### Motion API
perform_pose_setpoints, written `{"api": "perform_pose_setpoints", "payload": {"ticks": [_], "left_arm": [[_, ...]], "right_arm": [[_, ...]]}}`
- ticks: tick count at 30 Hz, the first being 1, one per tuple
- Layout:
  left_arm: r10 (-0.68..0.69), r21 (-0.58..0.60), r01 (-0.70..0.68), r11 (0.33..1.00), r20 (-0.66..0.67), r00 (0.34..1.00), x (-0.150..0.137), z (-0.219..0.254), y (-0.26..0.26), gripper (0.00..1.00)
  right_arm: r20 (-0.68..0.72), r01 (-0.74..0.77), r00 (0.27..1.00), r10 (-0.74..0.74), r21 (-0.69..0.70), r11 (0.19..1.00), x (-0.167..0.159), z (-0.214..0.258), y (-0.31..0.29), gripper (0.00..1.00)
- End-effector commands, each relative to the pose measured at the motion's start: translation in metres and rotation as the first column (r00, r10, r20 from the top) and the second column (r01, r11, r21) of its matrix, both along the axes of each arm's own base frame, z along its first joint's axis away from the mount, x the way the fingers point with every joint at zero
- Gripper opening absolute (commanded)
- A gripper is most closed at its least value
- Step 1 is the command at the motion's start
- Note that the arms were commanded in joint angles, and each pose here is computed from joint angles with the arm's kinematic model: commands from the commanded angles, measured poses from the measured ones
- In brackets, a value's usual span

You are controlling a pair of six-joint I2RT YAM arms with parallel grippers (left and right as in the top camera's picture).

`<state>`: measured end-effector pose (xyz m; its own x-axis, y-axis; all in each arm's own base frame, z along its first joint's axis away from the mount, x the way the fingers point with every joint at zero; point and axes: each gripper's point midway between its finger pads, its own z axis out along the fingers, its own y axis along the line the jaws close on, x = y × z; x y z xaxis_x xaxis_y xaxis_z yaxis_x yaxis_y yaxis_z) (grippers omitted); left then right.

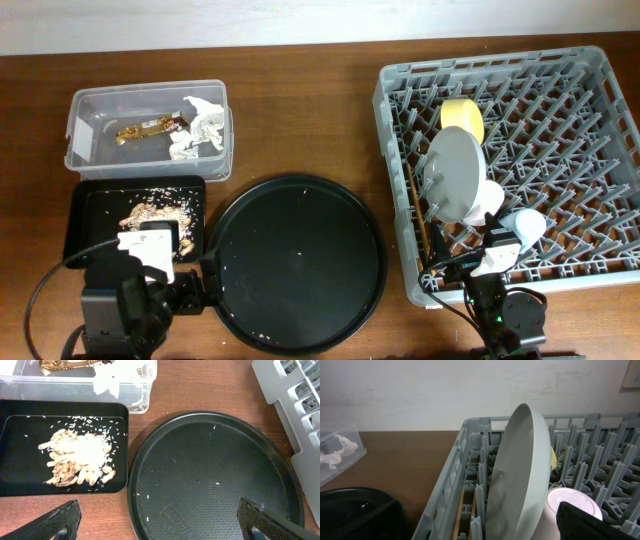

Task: Sort waste into correct bins and load items into the dishwasher rack

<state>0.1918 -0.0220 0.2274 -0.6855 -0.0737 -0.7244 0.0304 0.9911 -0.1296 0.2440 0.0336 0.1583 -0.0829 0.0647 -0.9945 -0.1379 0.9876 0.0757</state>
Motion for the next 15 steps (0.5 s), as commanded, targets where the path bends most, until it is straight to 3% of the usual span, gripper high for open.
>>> {"api": "perform_pose_setpoints", "payload": {"ticks": [1,4,8,10,13,15], "left_arm": [[0.004,0.025,-0.005,1.0,0.055,0.999,-0.008,-0.008,0.004,0.99],[0.005,0.016,-0.009,1.0,0.208,0.978,0.003,-0.041,0.003,0.99],[0.01,0.0,-0.011,1.0,0.481,0.877,0.034,-0.049,0.002,0.99],[0.02,-0.008,-0.02,1.0,0.6,0.8,0.043,-0.037,0.003,0.99],[0.081,-0.034,-0.088,0.996,0.782,0.618,0.051,-0.012,0.015,0.99],[0.054,0.001,-0.078,0.997,0.709,0.704,0.055,-0.043,0.013,0.99]], "right_arm": [[0.0,-0.014,1.0,0.014,-0.002,1.0,-0.001,-0.001,0.002,0.99],[0.0,-0.014,1.0,0.014,-0.002,1.0,-0.001,-0.001,0.002,0.99],[0.0,-0.014,1.0,0.014,-0.002,1.0,-0.001,-0.001,0.002,0.99],[0.0,-0.014,1.0,0.014,-0.002,1.0,-0.001,-0.001,0.002,0.99],[0.0,-0.014,1.0,0.014,-0.002,1.0,-0.001,-0.001,0.002,0.99],[0.0,-0.014,1.0,0.014,-0.002,1.0,-0.001,-0.001,0.002,0.99]]}}
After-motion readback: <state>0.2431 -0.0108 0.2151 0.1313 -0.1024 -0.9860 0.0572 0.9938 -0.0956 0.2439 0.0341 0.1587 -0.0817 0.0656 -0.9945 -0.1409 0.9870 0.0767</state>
